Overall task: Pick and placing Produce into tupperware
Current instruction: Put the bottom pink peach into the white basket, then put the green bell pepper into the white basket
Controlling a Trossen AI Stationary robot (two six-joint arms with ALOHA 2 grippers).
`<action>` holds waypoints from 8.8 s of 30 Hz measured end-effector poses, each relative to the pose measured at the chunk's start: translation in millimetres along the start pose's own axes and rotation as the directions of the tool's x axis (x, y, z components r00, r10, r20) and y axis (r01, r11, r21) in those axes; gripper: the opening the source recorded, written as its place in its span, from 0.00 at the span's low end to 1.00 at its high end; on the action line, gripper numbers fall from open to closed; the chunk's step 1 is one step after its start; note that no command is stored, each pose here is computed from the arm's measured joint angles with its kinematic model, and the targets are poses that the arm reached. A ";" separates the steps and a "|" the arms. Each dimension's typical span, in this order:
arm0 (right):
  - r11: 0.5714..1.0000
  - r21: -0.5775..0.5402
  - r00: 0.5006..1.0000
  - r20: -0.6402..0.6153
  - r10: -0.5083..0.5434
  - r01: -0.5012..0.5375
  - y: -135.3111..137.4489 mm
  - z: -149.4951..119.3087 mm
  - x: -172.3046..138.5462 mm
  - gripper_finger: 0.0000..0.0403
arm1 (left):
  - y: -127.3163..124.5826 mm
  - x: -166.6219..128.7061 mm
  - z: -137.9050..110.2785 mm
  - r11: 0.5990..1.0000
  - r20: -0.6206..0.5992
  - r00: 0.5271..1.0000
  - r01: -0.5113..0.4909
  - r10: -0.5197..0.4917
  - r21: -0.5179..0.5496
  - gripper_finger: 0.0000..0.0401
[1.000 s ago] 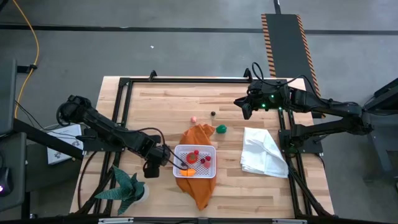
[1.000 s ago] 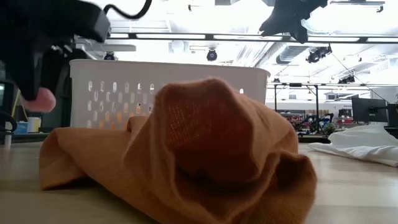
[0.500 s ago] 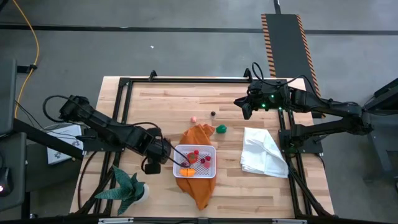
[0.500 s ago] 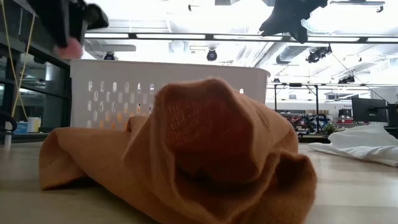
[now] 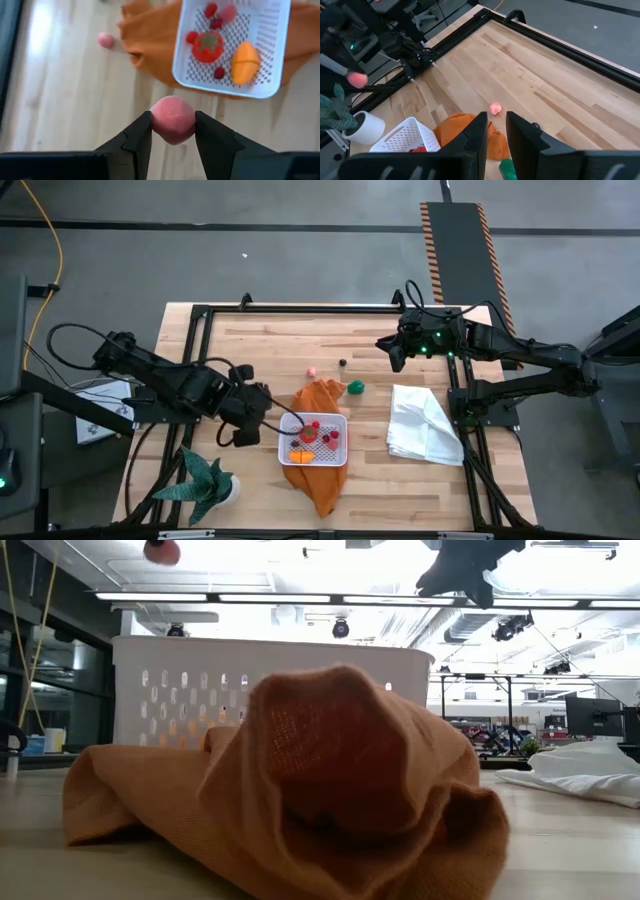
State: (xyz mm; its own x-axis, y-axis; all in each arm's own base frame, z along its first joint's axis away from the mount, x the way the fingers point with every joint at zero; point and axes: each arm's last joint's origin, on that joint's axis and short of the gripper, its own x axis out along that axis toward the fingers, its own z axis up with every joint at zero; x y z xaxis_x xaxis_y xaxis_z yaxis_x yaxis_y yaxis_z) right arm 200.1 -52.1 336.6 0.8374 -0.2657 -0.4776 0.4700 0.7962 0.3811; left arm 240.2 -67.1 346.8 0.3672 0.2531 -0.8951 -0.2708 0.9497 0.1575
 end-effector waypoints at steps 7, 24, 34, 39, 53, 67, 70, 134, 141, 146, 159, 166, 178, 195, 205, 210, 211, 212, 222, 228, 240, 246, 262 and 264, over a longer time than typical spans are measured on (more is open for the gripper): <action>1.000 0.000 1.000 0.001 0.001 -0.001 0.1 0.1 0.0 0.16 | 12.8 -35.2 11.8 0.997 0.169 0.984 -0.046 0.057 -0.068 0.32; 1.000 -0.003 0.999 0.030 0.021 -0.021 1.8 3.1 -0.1 0.16 | 37.0 -99.4 24.0 0.997 0.408 0.911 -0.042 0.067 -0.069 0.32; 1.000 -0.005 0.999 0.033 0.022 -0.022 1.8 3.4 -0.1 0.16 | 63.4 -85.4 55.0 0.997 0.445 0.895 0.065 -0.036 -0.050 0.32; 1.000 -0.005 0.999 0.031 0.029 -0.029 2.1 3.3 -0.1 0.16 | 77.8 -68.7 72.1 0.989 0.429 0.895 0.144 -0.123 -0.017 0.32; 0.998 -0.006 0.998 0.013 0.060 -0.060 3.0 2.7 -0.1 0.16 | 85.2 -8.7 104.4 0.932 0.267 0.894 0.360 -0.360 0.050 0.32; 0.999 -0.006 0.998 -0.021 0.053 -0.053 1.7 -0.3 0.0 0.16 | 45.2 44.5 105.6 0.906 0.116 0.899 0.412 -0.422 0.096 0.32; 0.999 -0.006 0.998 -0.024 0.052 -0.052 1.6 -0.5 0.0 0.16 | 35.2 58.4 100.6 0.902 0.099 0.897 0.423 -0.430 0.082 0.32; 0.999 -0.033 0.998 -0.045 0.041 -0.042 0.5 -2.6 -0.2 0.16 | -26.6 173.8 41.3 0.916 -0.118 0.909 0.400 -0.399 -0.016 0.32; 0.998 -0.037 0.998 -0.045 0.040 -0.042 0.5 -2.6 -0.2 0.16 | -26.8 173.8 41.8 0.917 -0.112 0.911 0.399 -0.398 -0.015 0.32; 0.998 -0.037 0.998 -0.045 0.041 -0.042 0.5 -2.6 -0.2 0.16 | -27.0 173.8 42.4 0.914 -0.107 0.908 0.405 -0.405 -0.023 0.32; 0.998 -0.042 0.998 -0.045 0.040 -0.042 0.5 -2.7 -0.2 0.16 | -27.7 173.4 42.3 0.903 -0.113 0.896 0.428 -0.429 -0.034 0.57; 0.998 -0.052 0.998 -0.045 0.040 -0.042 0.4 -2.6 -0.2 0.16 | -28.7 172.9 41.9 0.884 -0.125 0.875 0.466 -0.468 -0.045 0.54; 0.997 -0.056 0.998 -0.045 0.040 -0.042 0.4 -2.6 -0.1 0.16 | -19.3 131.7 57.9 0.900 -0.110 0.894 0.434 -0.435 -0.035 0.35; 0.994 -0.036 0.991 -0.084 0.103 -0.106 2.3 -3.8 1.6 0.16 | 34.8 69.5 80.6 0.991 -0.146 0.980 0.134 -0.135 -0.017 0.35; 0.986 -0.078 0.968 -0.217 0.128 -0.148 3.2 -12.7 37.4 0.16 | 111.8 10.3 60.5 0.982 -0.004 1.000 0.012 -0.013 -0.186 0.28; 0.977 -0.121 0.953 -0.269 0.138 -0.176 4.8 -14.3 60.2 0.27 | 140.9 -23.4 40.9 0.959 0.090 0.995 -0.010 0.037 -0.283 0.28; 0.974 -0.131 0.950 -0.278 0.142 -0.184 6.9 -11.6 63.9 0.30 | 144.6 -29.7 36.8 0.955 0.108 0.993 -0.011 0.045 -0.298 0.28; 0.970 -0.146 0.948 -0.283 0.145 -0.192 9.9 -8.5 67.7 0.33 | 148.2 -36.3 32.4 0.950 0.126 0.991 -0.012 0.053 -0.312 0.28; 0.905 -0.391 0.860 -0.506 -0.061 -0.166 36.6 13.5 105.7 0.54 | 164.2 -90.2 -10.4 0.929 0.289 0.950 -0.005 0.120 -0.369 0.28; 0.881 -0.427 0.794 -0.598 -0.107 -0.203 44.4 21.1 125.6 0.54 | 167.9 -111.7 -31.6 0.913 0.355 0.919 -0.013 0.172 -0.408 0.28; 0.846 -0.469 0.648 -0.731 -0.213 -0.252 37.6 -2.4 167.4 0.54 | 164.4 -141.6 -71.7 0.894 0.428 0.878 0.000 0.215 -0.448 0.28; 0.843 -0.463 0.642 -0.741 -0.198 -0.274 36.1 -8.9 180.6 0.54 | 163.0 -147.4 -83.3 0.893 0.435 0.874 0.002 0.217 -0.449 0.28; 0.843 -0.459 0.582 -0.780 -0.231 -0.280 18.7 -42.2 190.7 0.54 | 161.5 -152.5 -94.5 0.894 0.442 0.870 0.003 0.218 -0.448 0.28; 0.838 -0.464 0.583 -0.779 -0.231 -0.287 17.6 -44.2 191.6 0.54 | 161.5 -152.5 -94.3 0.894 0.442 0.870 0.004 0.218 -0.449 0.28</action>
State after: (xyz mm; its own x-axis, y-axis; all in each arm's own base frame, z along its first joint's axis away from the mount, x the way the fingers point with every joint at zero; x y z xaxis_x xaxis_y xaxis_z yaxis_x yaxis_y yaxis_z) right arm 356.4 -65.0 216.8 0.1622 0.0842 -0.9832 0.0247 0.9957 0.0894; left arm 56.5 30.3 469.3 0.6536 0.5089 -0.5602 -0.6399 0.7668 -0.0500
